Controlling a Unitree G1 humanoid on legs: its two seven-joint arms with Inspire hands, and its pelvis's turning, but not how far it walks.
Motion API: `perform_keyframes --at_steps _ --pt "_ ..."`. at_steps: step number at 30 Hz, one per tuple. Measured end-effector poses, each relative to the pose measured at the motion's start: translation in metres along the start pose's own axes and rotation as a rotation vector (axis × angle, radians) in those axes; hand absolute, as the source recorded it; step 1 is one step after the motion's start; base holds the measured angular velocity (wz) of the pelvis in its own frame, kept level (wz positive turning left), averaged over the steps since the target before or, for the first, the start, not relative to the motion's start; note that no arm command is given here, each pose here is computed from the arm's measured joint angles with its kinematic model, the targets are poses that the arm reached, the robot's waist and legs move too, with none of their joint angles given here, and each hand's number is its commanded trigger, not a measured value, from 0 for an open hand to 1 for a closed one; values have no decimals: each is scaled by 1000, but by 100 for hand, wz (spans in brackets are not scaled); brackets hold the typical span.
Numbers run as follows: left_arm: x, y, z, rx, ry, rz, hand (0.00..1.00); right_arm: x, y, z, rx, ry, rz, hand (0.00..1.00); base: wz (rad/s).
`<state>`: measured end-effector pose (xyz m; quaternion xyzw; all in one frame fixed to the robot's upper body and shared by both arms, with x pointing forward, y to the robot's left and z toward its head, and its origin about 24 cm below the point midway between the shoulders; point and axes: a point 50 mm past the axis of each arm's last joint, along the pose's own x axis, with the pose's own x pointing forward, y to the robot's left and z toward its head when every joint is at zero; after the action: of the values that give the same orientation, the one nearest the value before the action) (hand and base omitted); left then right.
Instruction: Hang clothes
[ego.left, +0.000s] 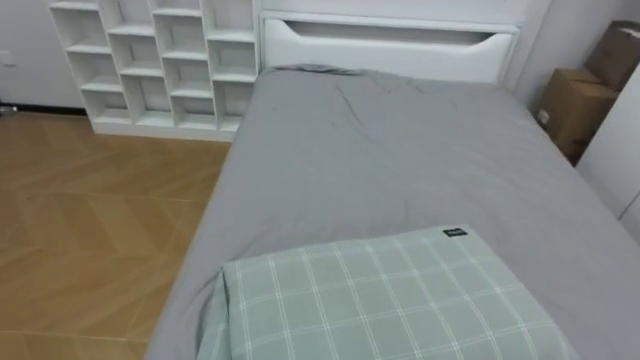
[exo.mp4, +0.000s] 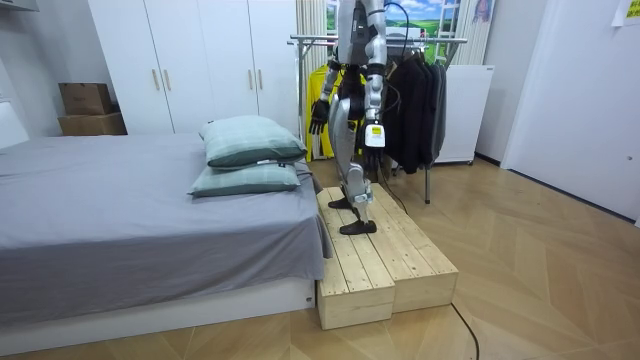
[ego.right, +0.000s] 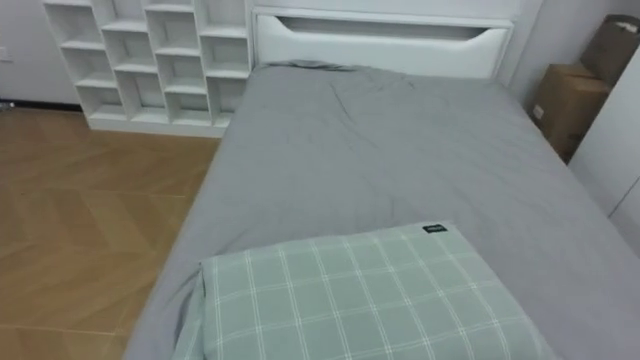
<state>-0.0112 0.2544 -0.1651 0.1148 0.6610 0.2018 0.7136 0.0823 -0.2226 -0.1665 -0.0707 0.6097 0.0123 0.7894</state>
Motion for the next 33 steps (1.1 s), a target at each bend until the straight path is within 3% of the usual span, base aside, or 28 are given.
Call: perform_keyframes --at_steps 11,18,33 --pt "0 -5 23 0 -70 -9 0 0 3 -7 18 11 20 0 7" --pt "-3 -14 36 10 -139 -66 0 -3 3 -22 149 22 49 0 3" --pt "-3 -22 20 10 -66 -217 0 -5 0 -35 315 47 48 0 0"
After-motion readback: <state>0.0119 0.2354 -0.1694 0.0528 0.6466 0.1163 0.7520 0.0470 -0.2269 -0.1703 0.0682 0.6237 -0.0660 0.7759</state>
